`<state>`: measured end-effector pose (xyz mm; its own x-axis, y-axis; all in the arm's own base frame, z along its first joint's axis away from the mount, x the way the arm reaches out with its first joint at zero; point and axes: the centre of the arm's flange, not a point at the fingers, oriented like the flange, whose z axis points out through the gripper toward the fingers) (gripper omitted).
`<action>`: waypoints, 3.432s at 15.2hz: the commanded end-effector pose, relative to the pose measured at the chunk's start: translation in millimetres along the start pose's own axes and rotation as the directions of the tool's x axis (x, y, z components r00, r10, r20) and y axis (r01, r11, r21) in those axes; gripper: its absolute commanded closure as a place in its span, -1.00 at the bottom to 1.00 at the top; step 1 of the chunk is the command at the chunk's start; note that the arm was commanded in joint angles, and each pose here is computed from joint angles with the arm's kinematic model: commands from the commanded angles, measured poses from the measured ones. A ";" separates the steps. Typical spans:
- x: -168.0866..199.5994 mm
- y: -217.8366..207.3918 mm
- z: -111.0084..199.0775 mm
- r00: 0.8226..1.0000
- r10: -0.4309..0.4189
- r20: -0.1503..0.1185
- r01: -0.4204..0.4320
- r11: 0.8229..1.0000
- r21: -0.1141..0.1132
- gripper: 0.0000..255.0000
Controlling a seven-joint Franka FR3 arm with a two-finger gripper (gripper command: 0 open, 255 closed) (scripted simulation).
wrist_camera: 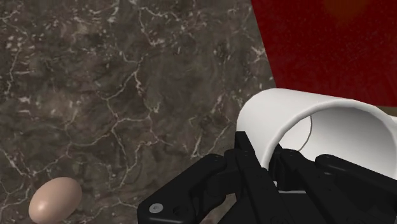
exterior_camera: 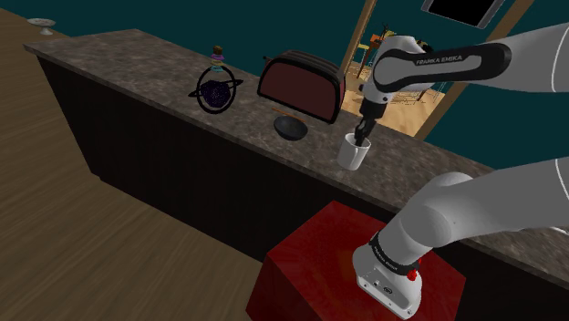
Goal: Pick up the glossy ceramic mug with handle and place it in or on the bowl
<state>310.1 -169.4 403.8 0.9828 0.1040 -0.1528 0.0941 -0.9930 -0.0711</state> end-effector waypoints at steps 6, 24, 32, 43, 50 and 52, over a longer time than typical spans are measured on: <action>-6.5 -2.2 -36.9 1.000 0.000 0.000 0.000 1.000 0.000 1.00; 156.1 -3.3 -103.8 1.000 0.000 0.000 0.000 1.000 0.000 1.00; 253.6 -2.9 -127.7 1.000 0.000 0.000 0.000 1.000 0.000 1.00; 262.4 1.3 -70.5 1.000 0.000 0.000 0.000 1.000 0.000 1.00; 267.8 3.8 -35.6 1.000 0.000 0.000 0.000 1.000 0.000 1.00; 267.8 3.8 -35.6 1.000 0.000 0.000 0.000 1.000 0.000 1.00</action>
<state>578.8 -147.1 398.7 0.9826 0.1040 -0.1539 0.0939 -0.9930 -0.0714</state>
